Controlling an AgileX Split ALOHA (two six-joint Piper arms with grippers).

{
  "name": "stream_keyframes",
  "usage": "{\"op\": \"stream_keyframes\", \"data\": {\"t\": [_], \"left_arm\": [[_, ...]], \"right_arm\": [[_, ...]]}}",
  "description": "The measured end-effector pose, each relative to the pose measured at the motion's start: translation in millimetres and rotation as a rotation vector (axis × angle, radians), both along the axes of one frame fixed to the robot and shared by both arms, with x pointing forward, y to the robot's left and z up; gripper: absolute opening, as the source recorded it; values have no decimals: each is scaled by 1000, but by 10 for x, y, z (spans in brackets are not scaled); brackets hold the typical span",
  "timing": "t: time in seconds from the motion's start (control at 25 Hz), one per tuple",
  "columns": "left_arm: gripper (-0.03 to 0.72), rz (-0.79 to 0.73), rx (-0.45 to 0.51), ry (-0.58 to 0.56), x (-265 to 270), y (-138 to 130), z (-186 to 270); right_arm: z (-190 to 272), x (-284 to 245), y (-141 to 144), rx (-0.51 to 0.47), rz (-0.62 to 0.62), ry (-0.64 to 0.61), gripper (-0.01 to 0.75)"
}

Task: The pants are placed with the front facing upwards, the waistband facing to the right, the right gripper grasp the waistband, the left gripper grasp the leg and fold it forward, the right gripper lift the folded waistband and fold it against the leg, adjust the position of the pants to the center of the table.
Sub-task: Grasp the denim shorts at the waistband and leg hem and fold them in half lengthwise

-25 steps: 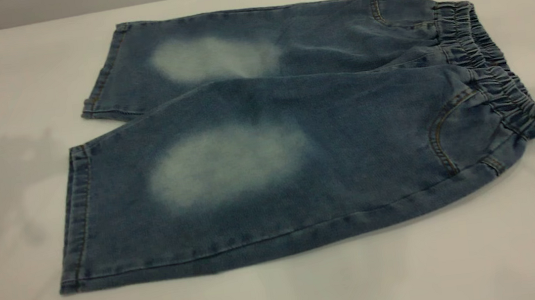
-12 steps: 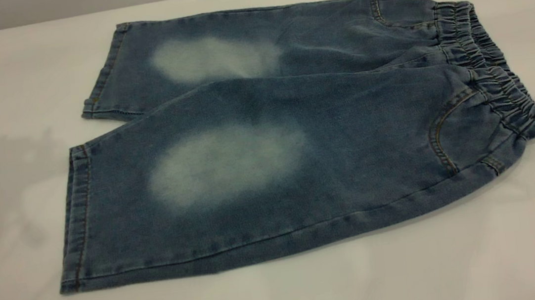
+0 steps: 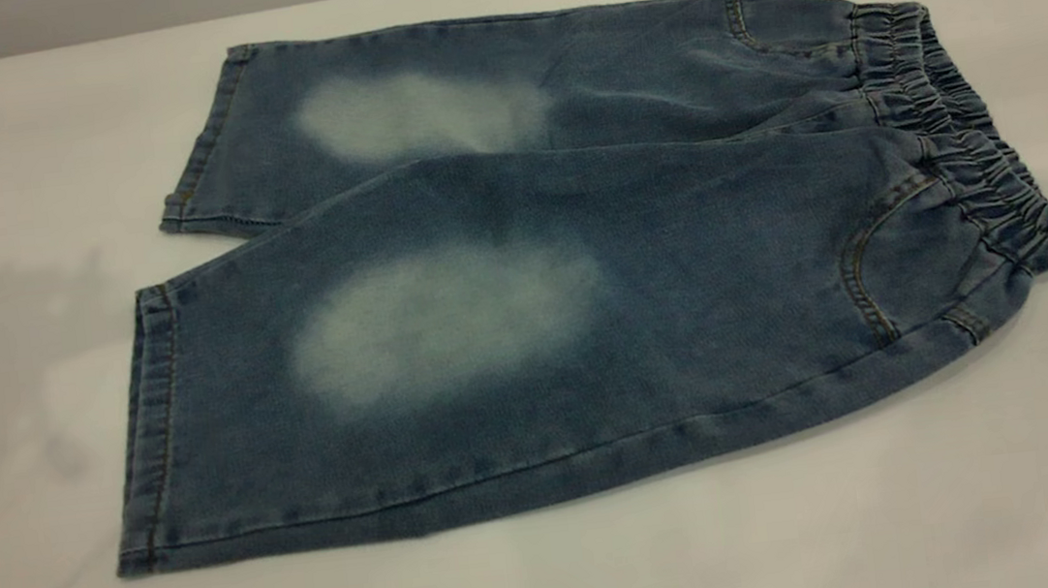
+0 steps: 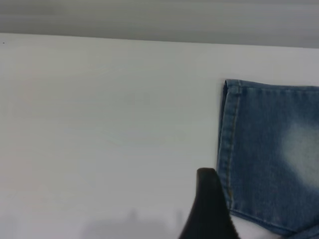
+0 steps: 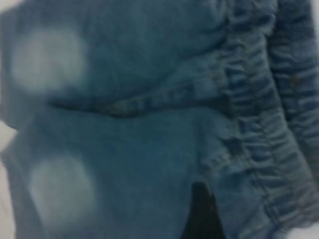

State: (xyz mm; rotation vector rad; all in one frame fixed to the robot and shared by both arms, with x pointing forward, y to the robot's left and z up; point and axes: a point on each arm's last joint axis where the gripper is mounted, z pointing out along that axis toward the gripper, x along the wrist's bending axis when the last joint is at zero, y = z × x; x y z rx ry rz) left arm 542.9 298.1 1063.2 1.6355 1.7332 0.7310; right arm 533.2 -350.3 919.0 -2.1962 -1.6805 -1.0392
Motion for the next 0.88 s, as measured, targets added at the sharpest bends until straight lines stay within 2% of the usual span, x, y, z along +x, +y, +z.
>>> {"op": "stream_keyframes", "data": {"t": [0.2,0.36,0.88], "left_arm": [[464,0,0,1,-1,0,-1],[464,0,0,1,-1,0,-1],[464,0,0,3,-2,0,-2]], "right_arm": [[-346,-30,19,36,17,75,444],[-545,-130,37,18,4,102,444],[-880,-188,39,5,30,153,444]]}}
